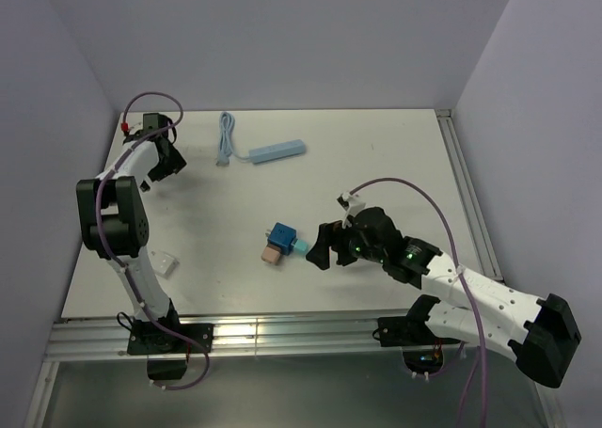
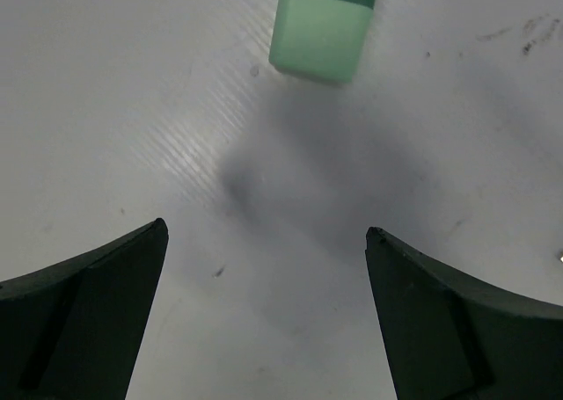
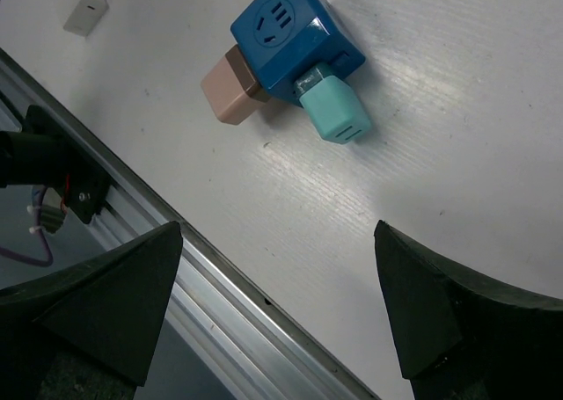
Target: Insert the plug
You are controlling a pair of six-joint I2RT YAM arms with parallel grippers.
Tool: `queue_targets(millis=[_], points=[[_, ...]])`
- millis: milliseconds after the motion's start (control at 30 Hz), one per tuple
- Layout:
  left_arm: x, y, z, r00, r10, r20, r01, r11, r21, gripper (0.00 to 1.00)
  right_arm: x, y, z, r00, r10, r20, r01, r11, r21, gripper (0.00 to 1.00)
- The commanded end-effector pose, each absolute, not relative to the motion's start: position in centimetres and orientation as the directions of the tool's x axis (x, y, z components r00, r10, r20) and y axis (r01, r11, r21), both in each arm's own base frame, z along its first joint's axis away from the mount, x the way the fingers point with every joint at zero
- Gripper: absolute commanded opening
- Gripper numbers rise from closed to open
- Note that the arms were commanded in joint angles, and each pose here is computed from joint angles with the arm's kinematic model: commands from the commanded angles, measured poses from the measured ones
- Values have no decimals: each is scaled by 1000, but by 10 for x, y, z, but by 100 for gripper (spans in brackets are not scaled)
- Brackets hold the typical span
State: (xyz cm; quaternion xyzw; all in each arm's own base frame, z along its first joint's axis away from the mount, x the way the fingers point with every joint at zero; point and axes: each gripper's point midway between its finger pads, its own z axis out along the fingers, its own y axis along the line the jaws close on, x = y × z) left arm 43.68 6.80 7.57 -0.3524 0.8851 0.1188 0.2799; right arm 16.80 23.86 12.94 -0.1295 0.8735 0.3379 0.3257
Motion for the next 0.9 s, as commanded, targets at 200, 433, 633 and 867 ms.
queue_targets(millis=[200,433,633,867], points=[[509,105,77,-619,-424,-661,-604,795,56,97,187,244,134,-734,4,-679,-461,730,504,96],[526,118,47,-649,-429,-628,-602,795,79,92,196,236,131,-741,27,-671,-422,759,497,96],[525,116,34,-655,-441,-613,-587,809,45,66,200,231,130,-746,49,-664,-391,775,496,96],[523,99,42,-644,-477,-598,-549,833,-73,0,203,223,129,-745,56,-665,-361,804,472,95]])
